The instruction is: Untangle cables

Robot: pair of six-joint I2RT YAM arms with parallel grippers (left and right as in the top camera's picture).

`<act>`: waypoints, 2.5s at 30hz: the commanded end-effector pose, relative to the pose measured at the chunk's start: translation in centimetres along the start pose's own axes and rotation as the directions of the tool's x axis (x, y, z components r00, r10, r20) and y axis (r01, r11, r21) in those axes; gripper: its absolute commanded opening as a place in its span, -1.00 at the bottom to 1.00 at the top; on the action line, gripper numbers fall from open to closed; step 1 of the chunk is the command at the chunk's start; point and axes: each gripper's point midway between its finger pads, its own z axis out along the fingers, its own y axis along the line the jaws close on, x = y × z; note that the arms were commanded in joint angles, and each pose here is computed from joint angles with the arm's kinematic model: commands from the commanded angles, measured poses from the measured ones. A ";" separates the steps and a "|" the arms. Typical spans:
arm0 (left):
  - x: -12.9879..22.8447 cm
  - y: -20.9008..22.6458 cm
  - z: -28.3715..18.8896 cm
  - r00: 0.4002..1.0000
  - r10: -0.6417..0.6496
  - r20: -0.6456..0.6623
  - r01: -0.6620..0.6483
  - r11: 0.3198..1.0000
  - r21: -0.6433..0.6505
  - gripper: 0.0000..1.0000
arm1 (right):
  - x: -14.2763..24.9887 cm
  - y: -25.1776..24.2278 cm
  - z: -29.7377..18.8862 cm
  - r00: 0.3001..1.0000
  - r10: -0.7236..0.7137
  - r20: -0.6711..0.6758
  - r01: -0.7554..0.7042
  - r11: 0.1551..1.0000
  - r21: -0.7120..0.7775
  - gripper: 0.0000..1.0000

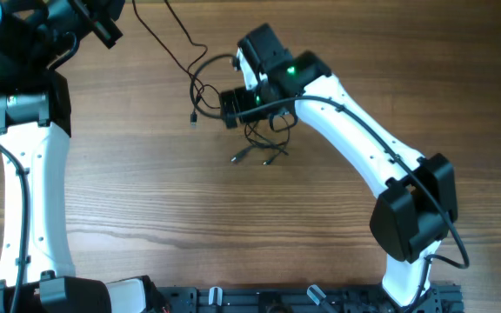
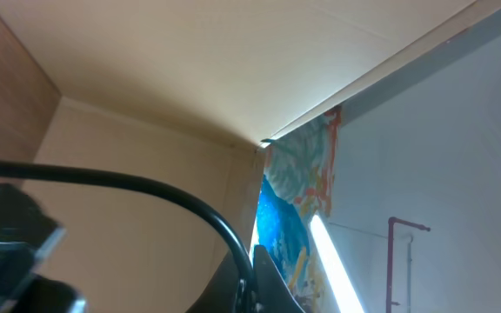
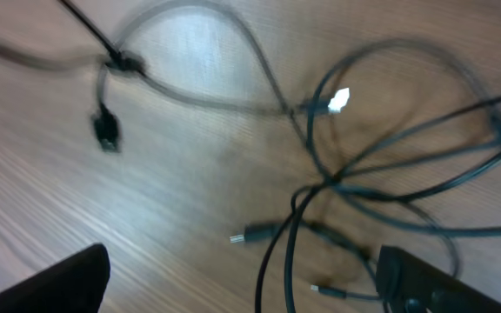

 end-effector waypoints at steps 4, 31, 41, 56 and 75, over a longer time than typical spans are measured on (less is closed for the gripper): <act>0.4 -0.5 -0.2 0.996 -0.089 0.009 0.088 0.996 0.002 -0.92 | 4.1 -4.3 4.3 0.995 -0.056 -0.079 0.067 0.987 0.146 0.95; -2.2 -4.0 -3.0 0.961 0.139 0.240 -0.166 0.982 0.095 -0.92 | 6.0 -20.4 -11.0 0.824 0.534 0.191 -0.565 0.747 0.351 -0.87; -6.6 6.6 -1.3 0.836 0.434 0.336 -0.312 0.879 -0.360 -0.92 | 5.2 -16.9 -9.9 0.853 0.512 0.099 -0.522 0.837 0.167 1.00; -12.3 5.8 0.3 0.245 0.930 0.275 -0.588 0.368 -0.721 -0.92 | 5.4 -11.5 -8.2 0.918 0.397 0.005 -0.396 0.916 0.059 1.00; -34.6 10.5 -19.2 -0.024 0.998 0.057 -0.057 0.056 -0.997 0.99 | 6.9 -8.8 -7.5 0.930 0.360 -0.068 -0.357 0.932 0.059 0.99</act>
